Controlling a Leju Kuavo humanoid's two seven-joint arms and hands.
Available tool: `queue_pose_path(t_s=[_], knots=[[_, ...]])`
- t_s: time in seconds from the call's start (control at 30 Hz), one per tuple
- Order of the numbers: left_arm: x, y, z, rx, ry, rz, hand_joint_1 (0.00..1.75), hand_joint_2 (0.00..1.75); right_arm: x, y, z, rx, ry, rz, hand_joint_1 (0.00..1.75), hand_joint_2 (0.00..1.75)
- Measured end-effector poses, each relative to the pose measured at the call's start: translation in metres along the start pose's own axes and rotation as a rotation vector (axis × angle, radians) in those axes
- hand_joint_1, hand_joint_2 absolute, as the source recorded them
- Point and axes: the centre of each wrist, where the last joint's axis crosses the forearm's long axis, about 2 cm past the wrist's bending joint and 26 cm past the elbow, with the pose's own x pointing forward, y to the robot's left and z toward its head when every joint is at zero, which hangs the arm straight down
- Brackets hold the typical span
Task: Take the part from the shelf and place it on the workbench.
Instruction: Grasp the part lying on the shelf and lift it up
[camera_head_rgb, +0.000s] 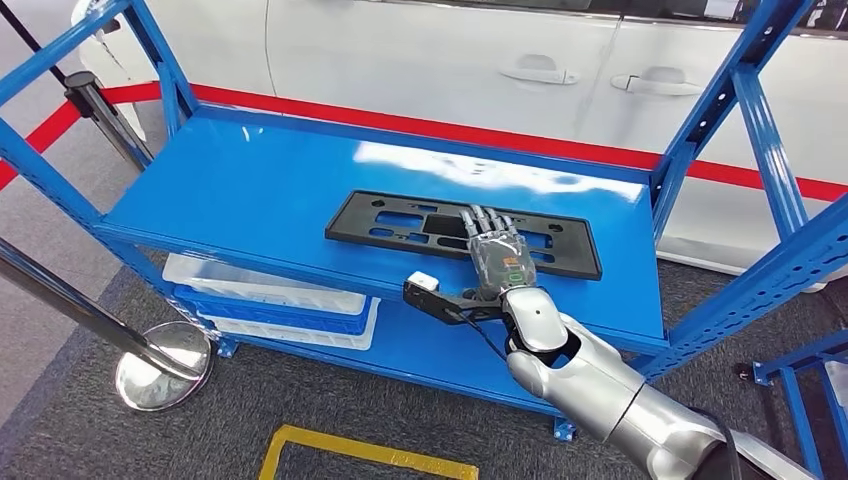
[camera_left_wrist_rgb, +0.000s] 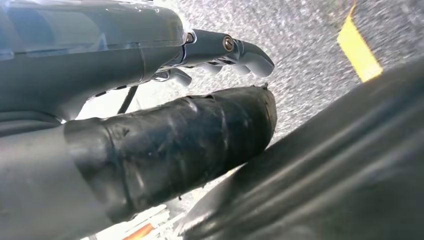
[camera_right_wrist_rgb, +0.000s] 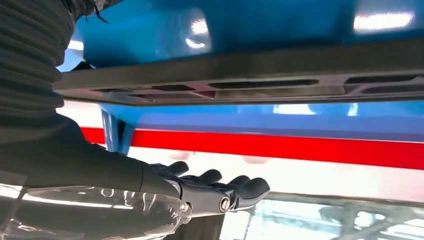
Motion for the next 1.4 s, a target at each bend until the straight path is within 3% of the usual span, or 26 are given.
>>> queue_pose_path(t_s=[0.57, 1.17, 1.2, 1.33, 1.4], knots=[[0.002, -0.001, 0.0, 0.006, -0.009, -0.016, 0.0, 0.0, -0.033, 0.02, -0.002, 0.035, 0.135, 0.014, 0.0, 1.75], [0.003, -0.001, 0.001, 0.005, -0.015, -0.022, 0.0, 0.0, -0.022, 0.03, -0.013, 0.071, 0.115, 0.028, 0.0, 1.75], [0.003, -0.001, 0.001, 0.004, -0.016, -0.023, 0.0, 0.0, -0.021, 0.032, -0.013, 0.074, 0.108, 0.03, 0.09, 1.75], [0.003, -0.002, 0.001, 0.003, -0.016, -0.023, 0.0, 0.0, -0.01, 0.039, -0.011, 0.091, 0.072, 0.031, 1.45, 1.75], [0.003, -0.002, 0.001, 0.002, -0.016, -0.023, 0.0, 0.0, -0.002, 0.041, -0.01, 0.103, 0.049, 0.032, 1.66, 1.75]])
